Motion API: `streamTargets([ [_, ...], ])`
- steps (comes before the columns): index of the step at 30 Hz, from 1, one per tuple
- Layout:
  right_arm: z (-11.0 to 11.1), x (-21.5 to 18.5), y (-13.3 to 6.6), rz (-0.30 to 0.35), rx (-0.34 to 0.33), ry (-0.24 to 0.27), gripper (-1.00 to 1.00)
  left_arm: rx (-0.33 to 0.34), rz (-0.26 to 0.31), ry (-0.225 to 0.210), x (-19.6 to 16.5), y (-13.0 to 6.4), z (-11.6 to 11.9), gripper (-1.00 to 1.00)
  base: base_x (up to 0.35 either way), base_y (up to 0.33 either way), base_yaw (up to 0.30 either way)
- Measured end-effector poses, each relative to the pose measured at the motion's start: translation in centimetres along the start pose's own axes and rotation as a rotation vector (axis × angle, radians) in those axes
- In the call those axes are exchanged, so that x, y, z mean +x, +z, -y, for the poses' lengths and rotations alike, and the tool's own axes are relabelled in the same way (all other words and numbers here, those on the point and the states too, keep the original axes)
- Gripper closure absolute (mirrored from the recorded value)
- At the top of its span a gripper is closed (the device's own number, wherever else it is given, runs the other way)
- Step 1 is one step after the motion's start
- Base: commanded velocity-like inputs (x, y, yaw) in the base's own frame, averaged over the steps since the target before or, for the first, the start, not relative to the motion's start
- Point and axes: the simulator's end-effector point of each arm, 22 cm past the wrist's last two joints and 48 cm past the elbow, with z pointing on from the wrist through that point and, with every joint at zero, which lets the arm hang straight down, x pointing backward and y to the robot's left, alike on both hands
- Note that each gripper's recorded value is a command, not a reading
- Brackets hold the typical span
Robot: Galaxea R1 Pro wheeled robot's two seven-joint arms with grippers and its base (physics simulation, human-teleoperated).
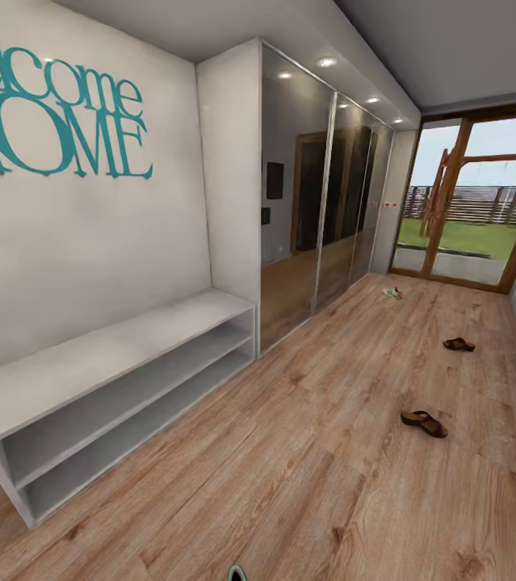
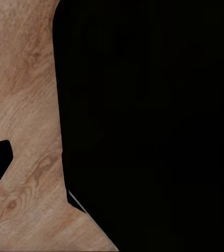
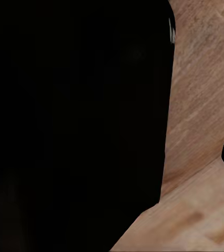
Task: Pick up the two gym shoes and the two sandals from the corridor floor and place them onto the hallstand (shoe rack) in the corridor, making sure they are on the rack and not on the floor. Arrange them so the two gym shoes are next to each other and the two sandals are next to each other.
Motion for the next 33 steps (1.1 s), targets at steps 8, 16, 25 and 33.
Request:
streamTargets([
  [8, -2.4, -1.7, -0.1, 0.033, -0.03, -0.002, -1.0, 0.004, -0.019, -0.005, 0.8, 0.0, 0.3, -1.0, 0.0, 0.0, 0.0],
  [16, -3.8, -3.6, -0.2, 0.072, -0.047, -0.002, -1.0, 0.004, -0.019, -0.005, 0.8, 0.0, 0.3, -1.0, 0.0, 0.0, 0.0],
  [25, -3.6, -4.7, -0.3, 0.114, -0.045, 0.007, -1.0, 0.0, 0.042, 0.008, -1.5, 0.0, -0.1, -1.0, 0.0, 0.0, 0.0],
  [33, -0.7, -7.2, -0.6, 0.19, -0.007, 0.008, -1.0, -0.024, 0.135, 0.009, -4.8, -0.3, -2.0, -1.0, 0.0, 0.0, 0.0],
])
